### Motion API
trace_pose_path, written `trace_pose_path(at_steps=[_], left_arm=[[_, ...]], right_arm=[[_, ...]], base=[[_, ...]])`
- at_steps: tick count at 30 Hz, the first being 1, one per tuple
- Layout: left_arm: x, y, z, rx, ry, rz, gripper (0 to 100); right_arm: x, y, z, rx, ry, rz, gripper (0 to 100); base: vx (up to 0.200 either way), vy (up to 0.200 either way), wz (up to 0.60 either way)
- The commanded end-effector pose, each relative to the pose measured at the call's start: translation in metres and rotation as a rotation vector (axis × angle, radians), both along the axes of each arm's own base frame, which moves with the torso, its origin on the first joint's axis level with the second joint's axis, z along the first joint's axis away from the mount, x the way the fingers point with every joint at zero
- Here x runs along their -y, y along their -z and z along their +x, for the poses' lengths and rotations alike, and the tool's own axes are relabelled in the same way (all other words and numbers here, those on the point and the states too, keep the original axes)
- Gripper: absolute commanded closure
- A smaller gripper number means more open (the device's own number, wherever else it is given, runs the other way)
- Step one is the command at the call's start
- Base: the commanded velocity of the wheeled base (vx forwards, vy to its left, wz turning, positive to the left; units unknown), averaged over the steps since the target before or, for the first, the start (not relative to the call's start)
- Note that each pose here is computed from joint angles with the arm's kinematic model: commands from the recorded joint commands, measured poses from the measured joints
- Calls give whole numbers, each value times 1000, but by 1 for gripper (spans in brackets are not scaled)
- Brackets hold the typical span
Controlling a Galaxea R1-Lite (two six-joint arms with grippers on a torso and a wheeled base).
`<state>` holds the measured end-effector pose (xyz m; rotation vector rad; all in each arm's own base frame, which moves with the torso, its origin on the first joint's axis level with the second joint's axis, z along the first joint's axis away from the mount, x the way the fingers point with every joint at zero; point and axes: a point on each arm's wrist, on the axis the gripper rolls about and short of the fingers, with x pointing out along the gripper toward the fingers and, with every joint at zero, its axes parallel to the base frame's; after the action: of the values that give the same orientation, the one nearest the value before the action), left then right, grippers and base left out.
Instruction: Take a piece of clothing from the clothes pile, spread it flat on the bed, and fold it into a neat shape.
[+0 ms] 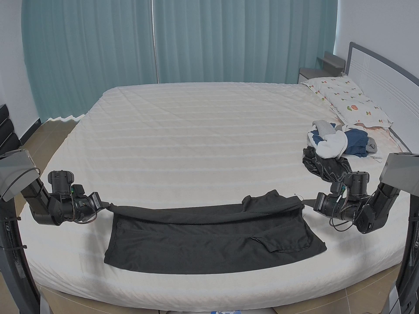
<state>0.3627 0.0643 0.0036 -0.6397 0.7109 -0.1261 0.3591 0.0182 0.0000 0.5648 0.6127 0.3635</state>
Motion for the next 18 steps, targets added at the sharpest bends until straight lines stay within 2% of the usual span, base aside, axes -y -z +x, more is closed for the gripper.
trace_pose_path(at_steps=[1, 6, 9, 18], left_arm=[[-1, 5, -6, -14, 15, 21, 100], [-1, 9, -11, -30, 59, 68, 100], [-3, 14, -17, -66, 111, 119, 100], [-5, 23, -28, -96, 208, 186, 100]], right_arm=[[6, -3, -9, -13, -5, 12, 100], [12, 4, -18, -38, -11, -10, 100], [15, 12, -29, -61, -44, -29, 100], [18, 26, -40, -102, -79, -61, 100]], base=[[0, 0, 0], [0, 0, 0], [0, 0, 0], [0, 0, 0]])
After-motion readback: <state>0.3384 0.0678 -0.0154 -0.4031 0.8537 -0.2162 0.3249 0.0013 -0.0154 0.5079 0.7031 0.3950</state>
